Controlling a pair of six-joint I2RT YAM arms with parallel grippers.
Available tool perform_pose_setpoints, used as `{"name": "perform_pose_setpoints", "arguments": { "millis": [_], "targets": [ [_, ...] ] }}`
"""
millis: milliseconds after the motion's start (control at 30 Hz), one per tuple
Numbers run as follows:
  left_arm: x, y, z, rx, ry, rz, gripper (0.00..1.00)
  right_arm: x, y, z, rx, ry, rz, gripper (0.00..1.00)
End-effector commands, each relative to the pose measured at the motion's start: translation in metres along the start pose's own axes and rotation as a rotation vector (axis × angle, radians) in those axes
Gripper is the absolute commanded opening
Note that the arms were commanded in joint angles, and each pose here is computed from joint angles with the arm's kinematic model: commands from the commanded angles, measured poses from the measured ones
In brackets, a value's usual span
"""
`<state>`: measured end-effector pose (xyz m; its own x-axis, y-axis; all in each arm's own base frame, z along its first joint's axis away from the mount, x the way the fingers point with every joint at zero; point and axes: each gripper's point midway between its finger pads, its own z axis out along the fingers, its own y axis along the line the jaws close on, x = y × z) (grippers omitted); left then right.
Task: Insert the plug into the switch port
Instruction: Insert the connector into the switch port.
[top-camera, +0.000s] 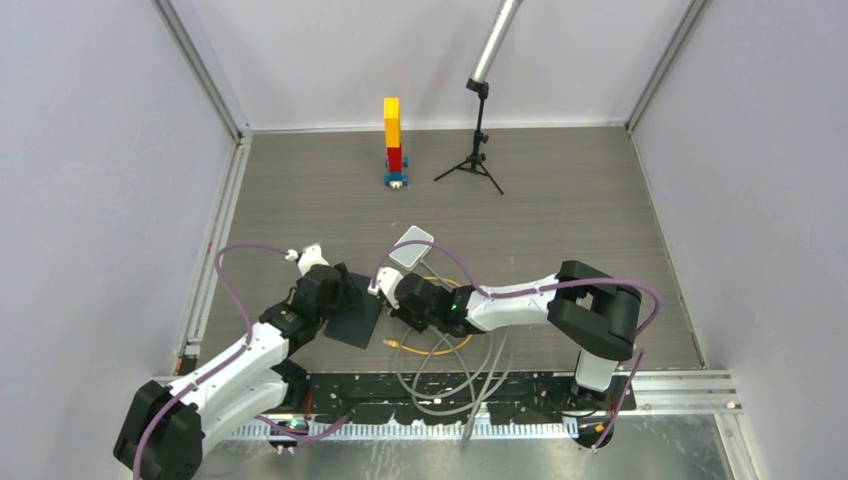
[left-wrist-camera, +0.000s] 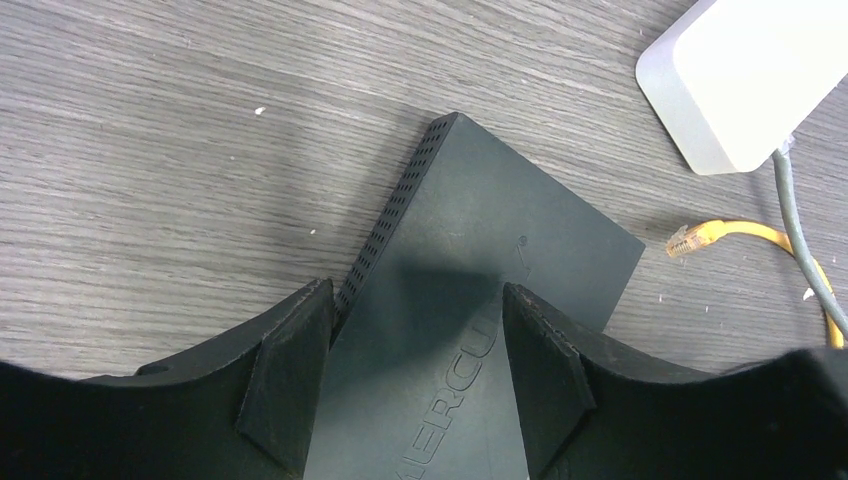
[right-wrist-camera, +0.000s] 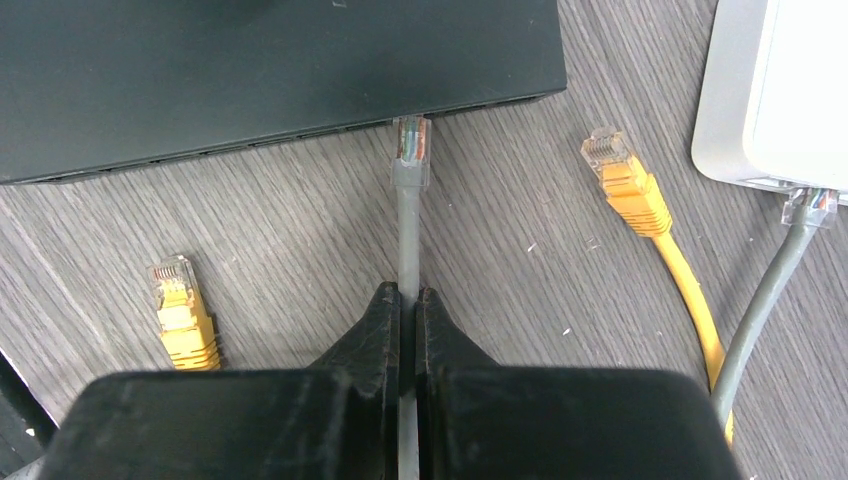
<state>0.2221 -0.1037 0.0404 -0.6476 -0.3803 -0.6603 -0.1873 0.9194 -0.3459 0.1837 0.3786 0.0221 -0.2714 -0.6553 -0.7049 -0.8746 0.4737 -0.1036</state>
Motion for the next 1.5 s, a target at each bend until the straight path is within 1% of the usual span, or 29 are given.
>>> {"name": "perform_pose_setpoints", "arguments": {
  "millis": [0, 267, 533, 633, 800, 867, 1067, 1467],
  "targets": [
    [-0.010, -0.013, 0.001, 0.050, -0.032, -0.012, 0.64, -0.041, 0.013, -0.010, -0.054, -0.145, -0.014, 0.00],
    [-0.010, -0.013, 0.001, 0.050, -0.031, -0.013, 0.64, -0.041, 0.025, -0.011, -0.099, -0.149, -0.037, 0.00],
    [-0.010, -0.013, 0.001, 0.051, -0.032, -0.013, 0.65, -0.040, 0.026, -0.010, -0.100, -0.141, -0.042, 0.00],
    [-0.010, -0.014, 0.001, 0.052, -0.031, -0.013, 0.65, -0.037, 0.020, -0.008, -0.061, -0.128, -0.036, 0.00],
    [-0.011, -0.014, 0.002, 0.051, -0.032, -0.011, 0.65, -0.031, -0.004, -0.007, 0.075, -0.117, -0.029, 0.01],
    [-0.012, -0.015, 0.002, 0.048, -0.032, -0.009, 0.65, -0.029, -0.009, -0.007, 0.104, -0.111, -0.042, 0.00],
    [-0.019, -0.017, 0.001, 0.041, -0.046, 0.004, 0.66, -0.023, -0.007, -0.006, 0.090, -0.082, -0.064, 0.01],
    [-0.016, -0.018, 0.002, 0.057, -0.038, 0.006, 0.68, -0.023, -0.012, 0.002, 0.128, -0.107, -0.037, 0.01]
  ]
}}
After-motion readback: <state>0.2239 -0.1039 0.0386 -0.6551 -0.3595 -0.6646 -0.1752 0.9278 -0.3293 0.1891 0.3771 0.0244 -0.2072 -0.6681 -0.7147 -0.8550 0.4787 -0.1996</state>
